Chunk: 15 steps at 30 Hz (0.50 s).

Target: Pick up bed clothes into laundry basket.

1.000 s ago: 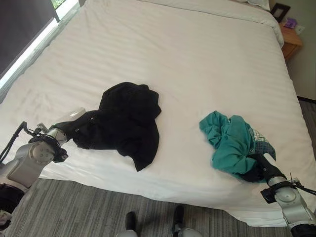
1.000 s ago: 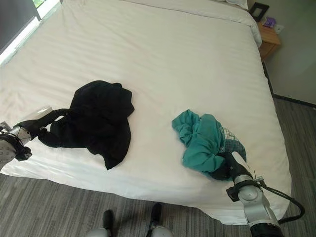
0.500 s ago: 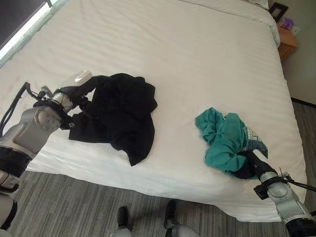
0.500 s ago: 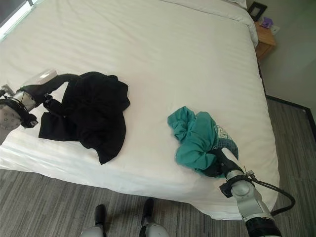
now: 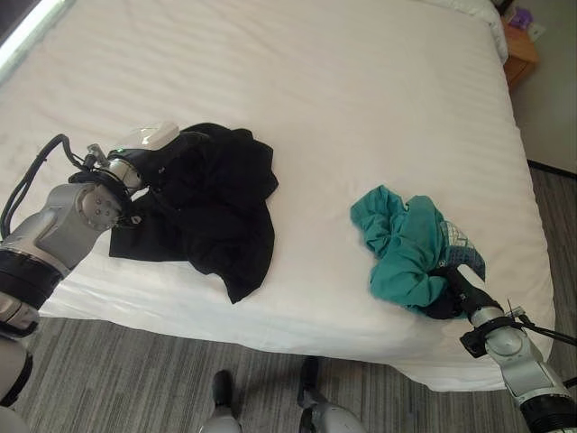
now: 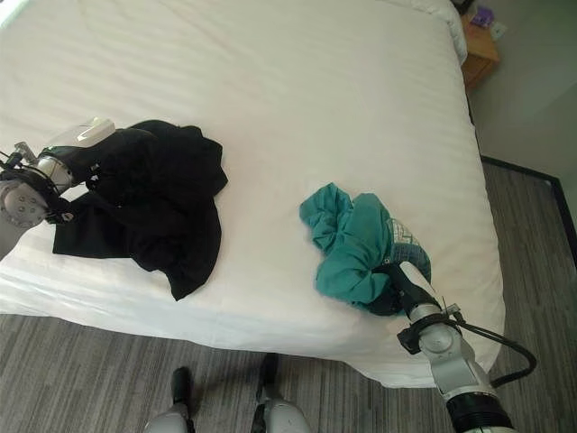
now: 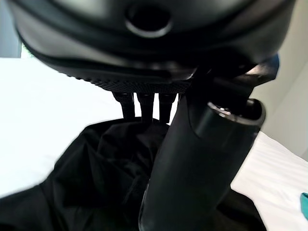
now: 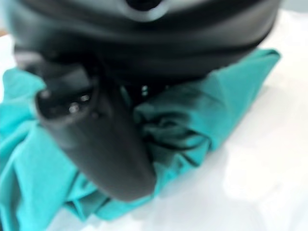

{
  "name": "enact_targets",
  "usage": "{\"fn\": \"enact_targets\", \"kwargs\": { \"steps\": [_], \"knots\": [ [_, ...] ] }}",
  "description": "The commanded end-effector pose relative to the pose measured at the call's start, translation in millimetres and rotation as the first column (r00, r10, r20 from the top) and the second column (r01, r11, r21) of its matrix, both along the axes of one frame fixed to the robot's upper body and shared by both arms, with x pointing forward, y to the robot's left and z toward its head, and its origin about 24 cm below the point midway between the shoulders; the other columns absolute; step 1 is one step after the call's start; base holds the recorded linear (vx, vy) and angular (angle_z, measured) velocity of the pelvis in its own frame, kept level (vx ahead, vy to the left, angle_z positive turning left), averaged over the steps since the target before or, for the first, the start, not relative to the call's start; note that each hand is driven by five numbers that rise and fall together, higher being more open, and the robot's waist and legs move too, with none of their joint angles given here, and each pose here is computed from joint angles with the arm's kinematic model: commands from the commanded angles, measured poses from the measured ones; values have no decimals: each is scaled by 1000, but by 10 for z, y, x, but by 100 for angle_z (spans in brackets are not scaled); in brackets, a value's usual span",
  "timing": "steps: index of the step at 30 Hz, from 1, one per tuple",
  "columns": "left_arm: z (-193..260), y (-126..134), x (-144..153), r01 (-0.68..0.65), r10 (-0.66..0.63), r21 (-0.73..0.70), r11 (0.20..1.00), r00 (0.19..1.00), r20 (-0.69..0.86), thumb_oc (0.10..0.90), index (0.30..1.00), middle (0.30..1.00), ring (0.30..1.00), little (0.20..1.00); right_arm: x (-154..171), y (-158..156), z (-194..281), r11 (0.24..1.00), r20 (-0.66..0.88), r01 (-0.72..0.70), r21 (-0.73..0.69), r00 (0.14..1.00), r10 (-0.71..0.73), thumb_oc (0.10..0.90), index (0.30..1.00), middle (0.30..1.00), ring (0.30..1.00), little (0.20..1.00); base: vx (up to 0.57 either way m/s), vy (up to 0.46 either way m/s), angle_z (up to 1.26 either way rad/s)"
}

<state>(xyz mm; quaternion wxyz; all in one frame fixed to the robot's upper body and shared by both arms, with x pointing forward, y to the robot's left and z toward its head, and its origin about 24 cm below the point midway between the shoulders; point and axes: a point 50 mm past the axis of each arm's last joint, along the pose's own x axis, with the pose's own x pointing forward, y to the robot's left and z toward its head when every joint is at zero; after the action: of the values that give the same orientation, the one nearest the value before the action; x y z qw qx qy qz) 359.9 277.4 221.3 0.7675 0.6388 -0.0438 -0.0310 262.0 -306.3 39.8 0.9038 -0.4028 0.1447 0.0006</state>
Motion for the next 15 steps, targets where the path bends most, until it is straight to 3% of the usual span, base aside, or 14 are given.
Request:
{"fn": "enact_targets", "kwargs": {
  "steps": [1, 3, 4, 5, 7, 8, 9, 10, 11, 13, 15],
  "knots": [
    [369, 185, 48, -101, 114, -86, 991, 981, 160, 800, 900, 900, 900, 900, -135, -176, -118, 997, -96, 49, -63, 994, -55, 400, 300, 300, 300, 300, 45, 14, -14],
    [-72, 357, 29, -187, 211, -252, 949, 975, 69, 800, 900, 900, 900, 900, -167, -140, -183, 997, -105, 57, -47, 993, -62, 400, 300, 300, 300, 300, 32, 35, -12],
    [-410, 326, 32, -222, 227, -287, 932, 974, -17, 800, 900, 900, 900, 900, -188, -107, -238, 997, -117, 60, -42, 991, -64, 400, 300, 300, 300, 300, 4, 37, -4],
    [-411, 326, 32, -222, 227, -287, 932, 974, -17, 800, 900, 900, 900, 900, -188, -108, -237, 997, -117, 60, -43, 991, -64, 400, 300, 300, 300, 300, 14, 41, -17],
    [-849, 166, 22, -241, 215, -393, 887, 970, -111, 800, 900, 900, 900, 900, -213, -78, -291, 997, -124, 69, -34, 990, -73, 400, 300, 300, 300, 300, 12, 17, -19],
    [-1160, 39, -24, -271, 211, -519, 811, 962, -172, 800, 900, 900, 900, 900, -235, -37, -347, 997, -134, 72, -22, 988, -75, 400, 300, 300, 300, 300, -4, 0, -4],
    [-1164, 38, -26, -271, 211, -520, 810, 962, -173, 761, 841, 841, 841, 841, -236, -39, -346, 997, -134, 72, -24, 988, -75, 400, 300, 300, 300, 300, 0, 0, 0],
    [-1310, -99, -31, -270, 184, -560, 783, 961, -206, 629, 644, 644, 644, 644, -235, 1, -371, 998, -133, 66, -20, 989, -68, 400, 300, 300, 300, 300, 0, 0, 0],
    [-1434, -297, -42, -247, 137, -604, 758, 965, -223, 400, 300, 300, 300, 300, -224, 55, -378, 999, -130, 52, -14, 990, -53, 400, 300, 300, 300, 300, 0, 0, 0],
    [-1493, -401, -80, -224, 100, -658, 719, 970, -220, 400, 300, 300, 300, 300, -227, 76, -389, 999, -130, 46, -13, 990, -47, 400, 300, 300, 300, 300, 0, 0, 0],
    [-1565, -635, -223, -150, 6, -801, 580, 984, -180, 400, 300, 300, 300, 300, -225, 112, -384, 999, -115, 43, -4, 992, -43, 400, 300, 300, 300, 300, 11, -4, -4]
  ]
}}
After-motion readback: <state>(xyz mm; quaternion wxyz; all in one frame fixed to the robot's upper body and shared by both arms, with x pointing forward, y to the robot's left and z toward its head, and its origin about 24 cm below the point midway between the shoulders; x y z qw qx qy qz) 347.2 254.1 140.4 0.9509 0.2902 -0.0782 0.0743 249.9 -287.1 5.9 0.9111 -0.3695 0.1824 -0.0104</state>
